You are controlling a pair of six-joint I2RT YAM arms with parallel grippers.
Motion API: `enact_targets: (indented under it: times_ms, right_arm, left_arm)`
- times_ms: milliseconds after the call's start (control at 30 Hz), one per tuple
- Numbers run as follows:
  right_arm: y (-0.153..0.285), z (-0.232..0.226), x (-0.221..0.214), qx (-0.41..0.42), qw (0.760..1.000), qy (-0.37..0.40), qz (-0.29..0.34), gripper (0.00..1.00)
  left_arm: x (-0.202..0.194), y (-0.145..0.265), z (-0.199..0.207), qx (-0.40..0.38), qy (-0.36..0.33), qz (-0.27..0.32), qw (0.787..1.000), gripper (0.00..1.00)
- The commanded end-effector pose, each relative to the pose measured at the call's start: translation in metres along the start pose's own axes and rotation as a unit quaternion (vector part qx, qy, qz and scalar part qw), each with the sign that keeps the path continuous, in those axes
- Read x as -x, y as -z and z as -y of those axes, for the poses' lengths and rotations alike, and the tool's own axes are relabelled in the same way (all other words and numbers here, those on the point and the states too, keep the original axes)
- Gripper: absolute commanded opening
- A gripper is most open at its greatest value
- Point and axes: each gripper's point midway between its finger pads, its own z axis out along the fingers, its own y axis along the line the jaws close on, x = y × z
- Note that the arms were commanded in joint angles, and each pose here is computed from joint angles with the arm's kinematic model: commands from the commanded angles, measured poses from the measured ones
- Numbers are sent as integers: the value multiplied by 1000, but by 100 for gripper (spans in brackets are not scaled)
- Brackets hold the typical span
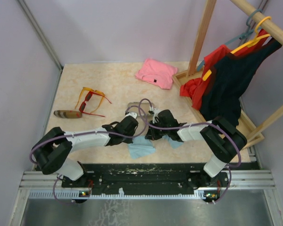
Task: Organize the sunglasses
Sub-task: Fold the glasses cleaning cloth at the center of the board.
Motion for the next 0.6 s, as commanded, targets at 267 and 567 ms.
enact_targets:
  times_ms: [267,567]
  right_arm:
    - [1,6,5,-7,1000,7,14,0]
    - [9,8,45,-39,995,47,77,0]
  left_arm:
    - [-16,5,-13,41,-10,-34,999,1]
    - [33,4,-5,33,-8,29,999,1]
